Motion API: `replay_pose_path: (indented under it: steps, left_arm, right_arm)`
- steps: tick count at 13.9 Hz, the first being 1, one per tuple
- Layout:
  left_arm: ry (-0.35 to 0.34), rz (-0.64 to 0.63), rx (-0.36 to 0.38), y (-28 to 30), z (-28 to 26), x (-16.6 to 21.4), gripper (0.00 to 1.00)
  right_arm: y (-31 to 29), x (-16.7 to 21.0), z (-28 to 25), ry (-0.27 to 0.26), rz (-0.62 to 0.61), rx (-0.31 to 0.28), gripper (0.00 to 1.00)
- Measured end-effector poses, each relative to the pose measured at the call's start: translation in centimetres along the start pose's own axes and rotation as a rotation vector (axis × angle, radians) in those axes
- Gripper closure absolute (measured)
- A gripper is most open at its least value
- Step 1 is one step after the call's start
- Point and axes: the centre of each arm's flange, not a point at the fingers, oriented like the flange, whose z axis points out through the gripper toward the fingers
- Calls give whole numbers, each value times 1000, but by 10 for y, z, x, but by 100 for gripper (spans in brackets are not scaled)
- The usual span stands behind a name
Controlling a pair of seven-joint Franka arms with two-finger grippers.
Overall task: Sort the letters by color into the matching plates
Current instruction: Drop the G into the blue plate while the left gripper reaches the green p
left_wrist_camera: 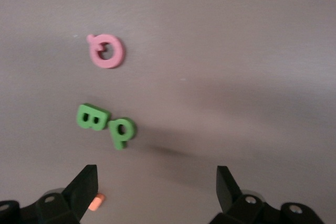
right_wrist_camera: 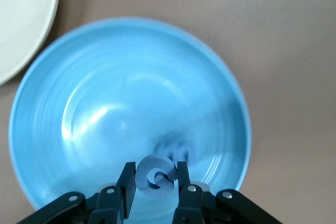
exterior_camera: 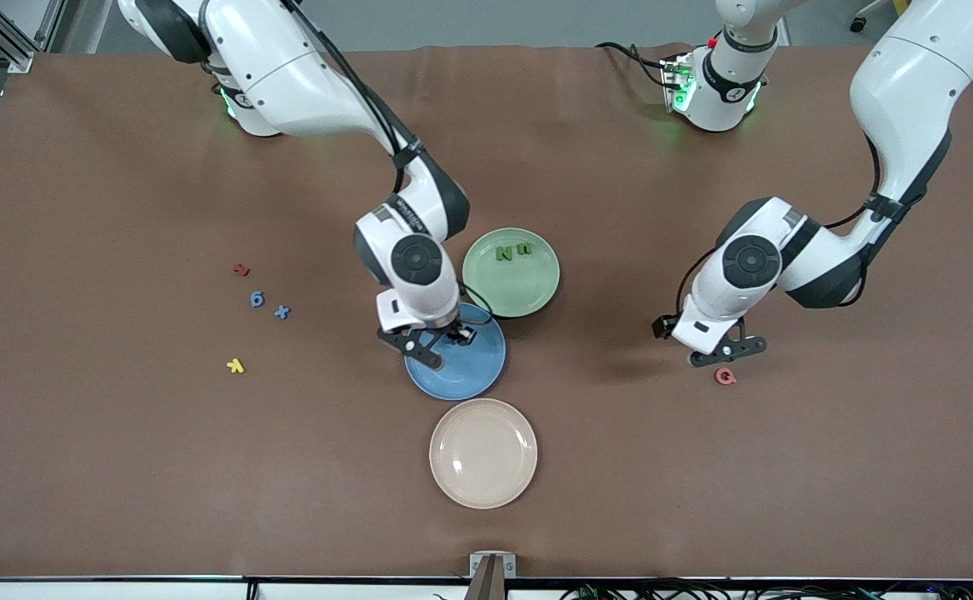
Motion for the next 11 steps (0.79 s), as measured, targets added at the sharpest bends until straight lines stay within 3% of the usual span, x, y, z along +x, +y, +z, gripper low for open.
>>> replay_pose_path:
  steps: [3,6,9,10,11]
  left_arm:
    - [-24,-22,-15,-14,13,3,0]
    - [-34,-33,-34,-16,23,4,2]
    - [-40,-49,-43,-24,34,8,12]
    - [-41,-51,-42,-26,37,9,12]
    - [-40,-51,-40,-28,40,10,14]
  right_arm:
    - [-5,-15,5,1,21,2,64]
    - [-2,-6,6,8,33,-1,40]
    - [0,0,6,12,41,2,8]
    - [0,0,6,14,39,5,1]
    - [0,1,5,17,31,7,0]
